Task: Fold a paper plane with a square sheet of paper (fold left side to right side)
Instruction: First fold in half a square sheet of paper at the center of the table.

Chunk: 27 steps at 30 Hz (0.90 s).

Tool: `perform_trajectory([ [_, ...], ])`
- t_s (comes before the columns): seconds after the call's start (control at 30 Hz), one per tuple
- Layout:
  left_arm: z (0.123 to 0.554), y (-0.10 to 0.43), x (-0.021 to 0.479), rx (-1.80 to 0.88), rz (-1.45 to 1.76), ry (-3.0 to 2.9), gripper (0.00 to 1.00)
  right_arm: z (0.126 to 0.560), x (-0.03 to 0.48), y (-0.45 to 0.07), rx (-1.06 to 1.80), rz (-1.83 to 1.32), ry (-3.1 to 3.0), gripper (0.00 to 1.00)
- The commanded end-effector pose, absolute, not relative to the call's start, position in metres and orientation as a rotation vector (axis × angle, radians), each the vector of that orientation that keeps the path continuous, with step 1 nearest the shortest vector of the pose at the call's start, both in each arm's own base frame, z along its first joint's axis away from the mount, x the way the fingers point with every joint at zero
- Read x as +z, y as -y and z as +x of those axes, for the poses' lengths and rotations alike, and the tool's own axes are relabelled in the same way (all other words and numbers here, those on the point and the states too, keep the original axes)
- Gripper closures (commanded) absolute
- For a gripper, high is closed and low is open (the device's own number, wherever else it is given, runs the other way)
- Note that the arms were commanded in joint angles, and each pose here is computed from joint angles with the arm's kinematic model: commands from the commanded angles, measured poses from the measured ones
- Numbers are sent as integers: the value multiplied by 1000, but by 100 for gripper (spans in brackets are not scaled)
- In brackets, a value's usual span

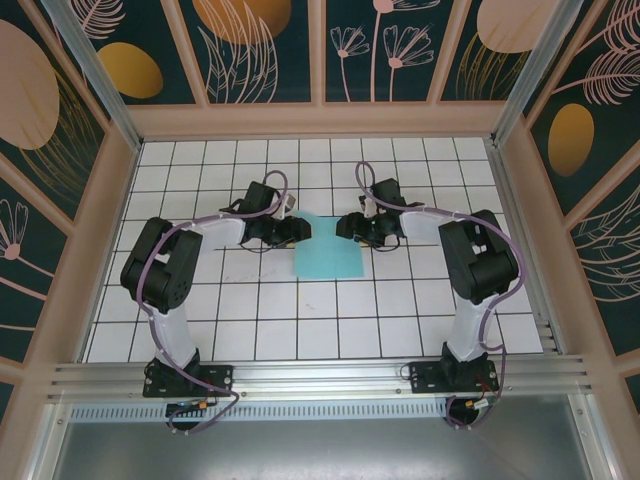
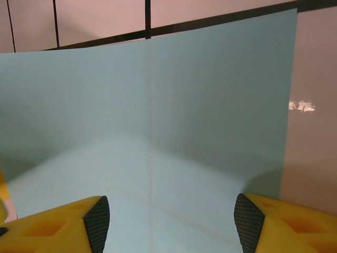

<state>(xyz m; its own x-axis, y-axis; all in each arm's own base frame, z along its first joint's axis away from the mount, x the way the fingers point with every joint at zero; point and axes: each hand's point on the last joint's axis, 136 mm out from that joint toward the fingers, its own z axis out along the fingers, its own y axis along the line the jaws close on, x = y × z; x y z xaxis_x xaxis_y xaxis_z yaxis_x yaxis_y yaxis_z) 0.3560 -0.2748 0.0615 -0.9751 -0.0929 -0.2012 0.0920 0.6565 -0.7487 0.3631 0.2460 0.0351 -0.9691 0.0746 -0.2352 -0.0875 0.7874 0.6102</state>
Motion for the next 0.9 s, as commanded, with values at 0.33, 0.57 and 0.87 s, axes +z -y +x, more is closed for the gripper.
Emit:
perform_trajectory([
  [0.33,356,314,110,-1525,44,-2462,46,357,25,-251,990,1,-2750,32],
  [0.57,358,333,108,-1553,67,-2456,45,367,47,-255,1116,31,-2665,32],
  [0.87,361,338,99,-1554,53,-2469,45,377,97,-239,1264,68,-2500,32],
])
